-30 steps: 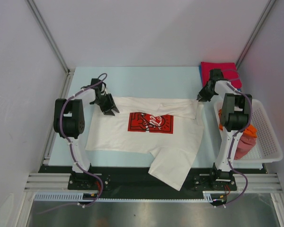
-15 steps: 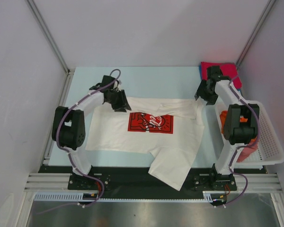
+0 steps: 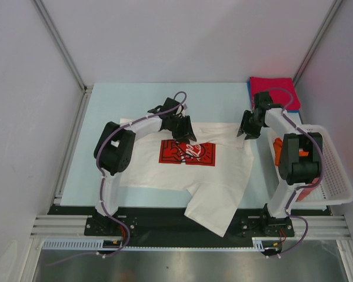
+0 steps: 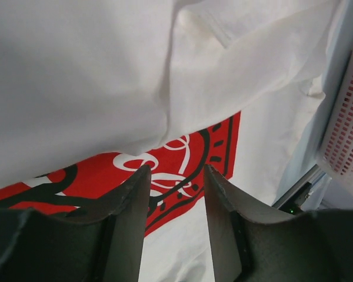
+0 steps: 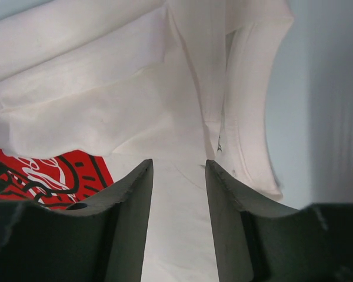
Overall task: Fold and stack the t-shirts
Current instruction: Fold the tshirt
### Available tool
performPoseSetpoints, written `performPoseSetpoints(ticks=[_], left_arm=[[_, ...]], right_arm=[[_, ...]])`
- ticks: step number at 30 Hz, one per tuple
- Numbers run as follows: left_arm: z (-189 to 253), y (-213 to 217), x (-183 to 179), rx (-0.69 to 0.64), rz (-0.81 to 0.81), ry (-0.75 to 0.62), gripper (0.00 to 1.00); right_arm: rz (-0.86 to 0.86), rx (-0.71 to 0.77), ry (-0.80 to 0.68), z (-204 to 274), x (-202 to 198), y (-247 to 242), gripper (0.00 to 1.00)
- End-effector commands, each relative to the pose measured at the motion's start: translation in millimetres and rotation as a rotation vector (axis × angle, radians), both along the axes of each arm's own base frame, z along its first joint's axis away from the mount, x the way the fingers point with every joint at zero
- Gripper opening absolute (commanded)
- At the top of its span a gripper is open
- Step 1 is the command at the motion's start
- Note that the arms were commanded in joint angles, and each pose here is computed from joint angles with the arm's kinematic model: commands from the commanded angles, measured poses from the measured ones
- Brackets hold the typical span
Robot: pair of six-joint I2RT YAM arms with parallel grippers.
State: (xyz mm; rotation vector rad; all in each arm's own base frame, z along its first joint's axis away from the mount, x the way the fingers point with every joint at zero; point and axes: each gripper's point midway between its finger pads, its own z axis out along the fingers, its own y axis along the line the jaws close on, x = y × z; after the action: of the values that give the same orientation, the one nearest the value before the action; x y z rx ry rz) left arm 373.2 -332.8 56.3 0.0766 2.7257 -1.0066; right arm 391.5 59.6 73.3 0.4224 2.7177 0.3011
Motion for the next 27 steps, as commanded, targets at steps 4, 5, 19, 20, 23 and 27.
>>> performPoseSetpoints(ticks=[4,5,19,20,23,27], left_arm=[[-0.4,-6.2,16.0,0.017,0.027,-0.067,0.5],[-0.7,-8.8,16.4,0.009,0.017,-0.071,0.5],[-10.6,-25.8,25.3,-0.035,0.023,-0.068,0.48],[-13.6,-25.6,24.3,-0.034,0.025,-0.059,0.48],[-21.8,-28.2,18.3,-0.045,0.007,-0.027,0.48],[-26.0,-30.7,12.4,-0.063,-0.005,-0.003,0.47]], right_arm=[[0.052,0.025,-0.024,-6.8,11.1,4.1,0.45],[0.047,0.032,-0.024,-7.4,12.1,4.1,0.45],[0.022,0.055,-0.002,-17.5,10.2,-0.8,0.45],[0.023,0.056,-0.004,-17.4,10.6,-1.2,0.45],[0.025,0.068,-0.001,-19.3,12.1,-0.8,0.45],[0.041,0.086,0.007,-24.9,11.6,2.8,0.45]])
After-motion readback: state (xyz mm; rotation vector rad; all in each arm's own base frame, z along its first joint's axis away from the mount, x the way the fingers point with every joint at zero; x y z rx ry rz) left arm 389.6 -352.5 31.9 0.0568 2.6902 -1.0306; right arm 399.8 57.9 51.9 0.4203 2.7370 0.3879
